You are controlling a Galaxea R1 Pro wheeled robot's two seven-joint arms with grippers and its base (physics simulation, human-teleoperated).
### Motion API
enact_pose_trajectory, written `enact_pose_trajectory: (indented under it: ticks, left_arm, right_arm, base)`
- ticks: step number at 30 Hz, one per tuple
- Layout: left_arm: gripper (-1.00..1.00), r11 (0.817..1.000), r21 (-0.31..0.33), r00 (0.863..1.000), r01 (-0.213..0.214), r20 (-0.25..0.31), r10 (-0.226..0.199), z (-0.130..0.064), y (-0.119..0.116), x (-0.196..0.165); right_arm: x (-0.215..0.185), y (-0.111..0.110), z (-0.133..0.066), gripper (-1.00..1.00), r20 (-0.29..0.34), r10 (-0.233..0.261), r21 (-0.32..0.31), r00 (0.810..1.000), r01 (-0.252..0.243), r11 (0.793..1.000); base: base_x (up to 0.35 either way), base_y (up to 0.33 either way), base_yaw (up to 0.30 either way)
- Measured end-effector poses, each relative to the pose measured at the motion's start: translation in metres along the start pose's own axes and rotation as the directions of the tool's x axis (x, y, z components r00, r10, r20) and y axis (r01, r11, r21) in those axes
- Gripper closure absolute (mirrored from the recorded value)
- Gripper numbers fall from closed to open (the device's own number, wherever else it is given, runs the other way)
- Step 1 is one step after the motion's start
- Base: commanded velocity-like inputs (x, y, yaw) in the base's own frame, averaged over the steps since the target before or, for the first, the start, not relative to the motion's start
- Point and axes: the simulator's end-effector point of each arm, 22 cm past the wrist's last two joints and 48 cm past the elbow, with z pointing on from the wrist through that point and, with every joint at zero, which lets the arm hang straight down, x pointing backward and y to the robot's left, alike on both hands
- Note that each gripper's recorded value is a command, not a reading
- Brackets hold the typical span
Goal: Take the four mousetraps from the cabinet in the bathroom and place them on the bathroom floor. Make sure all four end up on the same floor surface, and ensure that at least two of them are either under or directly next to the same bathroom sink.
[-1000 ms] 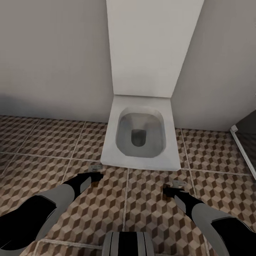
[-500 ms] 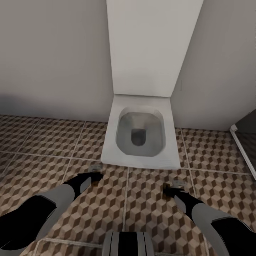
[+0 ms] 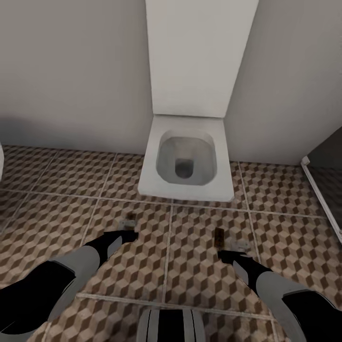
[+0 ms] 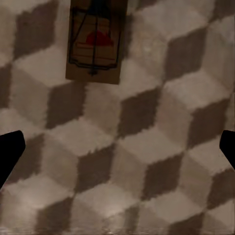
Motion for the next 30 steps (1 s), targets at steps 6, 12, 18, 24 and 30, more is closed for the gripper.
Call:
enact_pose_trajectory:
  ticks: [6,12,18,24,30]
  left_arm:
    - [-1.0,1.0,0.0,1.0,0.0,0.0,0.0,0.0,0.0,0.0]
    - [-1.0,1.0,0.0,1.0,0.0,0.0,0.0,0.0,0.0,0.0]
    - [-1.0,1.0,0.0,1.0,0.0,0.0,0.0,0.0,0.0,0.0]
    - [-1.0,1.0,0.0,1.0,0.0,0.001,0.0,0.0,0.0,0.0]
    - [-1.0,1.0,0.002,1.0,0.0,0.025,0.0,-0.011,-0.001,-0.014]
  right_arm:
    - [0.0,0.0,0.0,-1.0,0.0,0.001,0.0,1.0,-0.001,1.0]
    - [0.0,0.0,0.0,-1.0,0.0,0.0,0.0,1.0,0.0,1.0]
    - [0.0,0.0,0.0,-1.0,0.001,0.0,0.0,1.0,0.0,1.0]
    - [0.0,0.0,0.0,-1.0,0.002,-0.001,0.0,1.0,0.001,1.0]
    - [-0.014,0.0,-0.009,-1.0,0.027,0.001,-0.002,1.0,-0.001,1.0]
  base:
    - [-0.307,0.0,0.0]
    - [-0.277,0.0,0.0]
    - [-0.115,0.0,0.0]
    - [-0.036,0.0,0.0]
    - [-0.012,0.0,0.0]
